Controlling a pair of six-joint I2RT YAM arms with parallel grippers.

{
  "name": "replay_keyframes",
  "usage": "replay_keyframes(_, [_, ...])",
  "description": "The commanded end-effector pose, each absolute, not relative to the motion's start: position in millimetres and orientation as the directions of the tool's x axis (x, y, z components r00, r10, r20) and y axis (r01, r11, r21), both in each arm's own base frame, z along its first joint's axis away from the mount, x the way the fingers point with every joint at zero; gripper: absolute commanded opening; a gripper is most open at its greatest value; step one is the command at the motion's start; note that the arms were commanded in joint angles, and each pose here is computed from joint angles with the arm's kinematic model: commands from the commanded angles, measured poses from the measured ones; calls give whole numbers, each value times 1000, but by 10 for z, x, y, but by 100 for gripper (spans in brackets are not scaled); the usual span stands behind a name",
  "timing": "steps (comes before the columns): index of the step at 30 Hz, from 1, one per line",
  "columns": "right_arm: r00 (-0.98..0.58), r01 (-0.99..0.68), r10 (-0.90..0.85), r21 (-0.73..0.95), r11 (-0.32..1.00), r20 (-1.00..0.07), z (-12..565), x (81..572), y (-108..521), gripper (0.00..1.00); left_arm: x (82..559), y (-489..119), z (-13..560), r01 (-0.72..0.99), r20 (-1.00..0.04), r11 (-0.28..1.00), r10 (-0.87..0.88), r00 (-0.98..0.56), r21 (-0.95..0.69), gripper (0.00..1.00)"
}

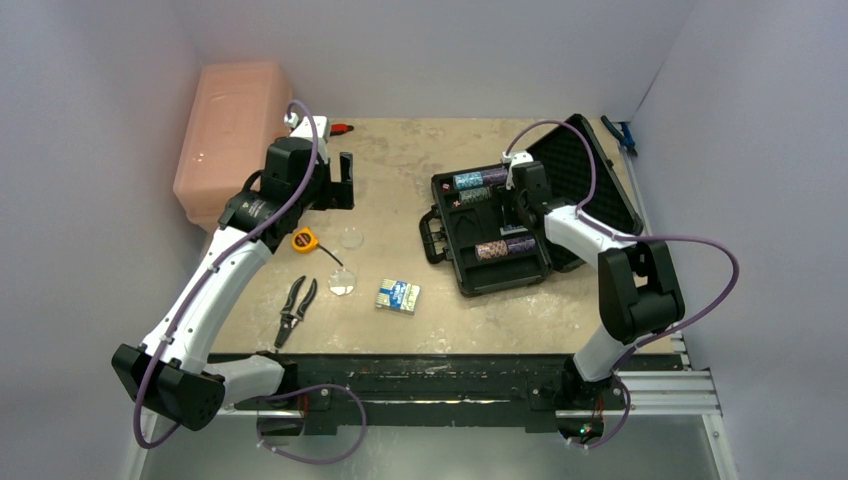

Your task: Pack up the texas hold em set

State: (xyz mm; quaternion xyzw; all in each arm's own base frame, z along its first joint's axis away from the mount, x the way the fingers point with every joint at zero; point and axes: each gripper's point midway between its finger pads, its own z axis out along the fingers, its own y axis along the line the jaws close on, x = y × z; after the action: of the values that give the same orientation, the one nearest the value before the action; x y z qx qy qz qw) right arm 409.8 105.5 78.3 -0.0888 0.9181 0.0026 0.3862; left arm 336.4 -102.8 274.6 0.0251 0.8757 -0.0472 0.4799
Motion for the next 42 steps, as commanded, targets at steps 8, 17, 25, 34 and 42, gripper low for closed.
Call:
replay_keyframes(8, [-750, -123, -134, -62, 990, -647, 739, 3877, 956, 57, 3392, -1092, 2809, 103, -855, 992, -12, -519, -76, 95])
replay_keyframes(17, [-733, -114, -114, -44, 992, -671, 906, 3918, 985, 87, 3382, -1078, 2829, 99, -858, 992, -13, -514, -75, 95])
replay_keyframes(25, [-682, -117, -78, 4, 993, -728, 1309, 4020, 1070, 95, 3380, -1072, 2843, 99, -860, 992, -12, -510, -73, 95])
replay_keyframes(34, [-626, -99, 23, 108, 989, -779, 1646, 4193, 1235, 87, 3384, -1070, 2837, 98, -859, 993, -10, -511, -70, 95])
replay_keyframes(42, [-644, -74, 64, 145, 987, -762, 1540, 4386, 1329, 60, 3383, -1048, 2844, 92, -861, 994, -6, -508, -61, 95])
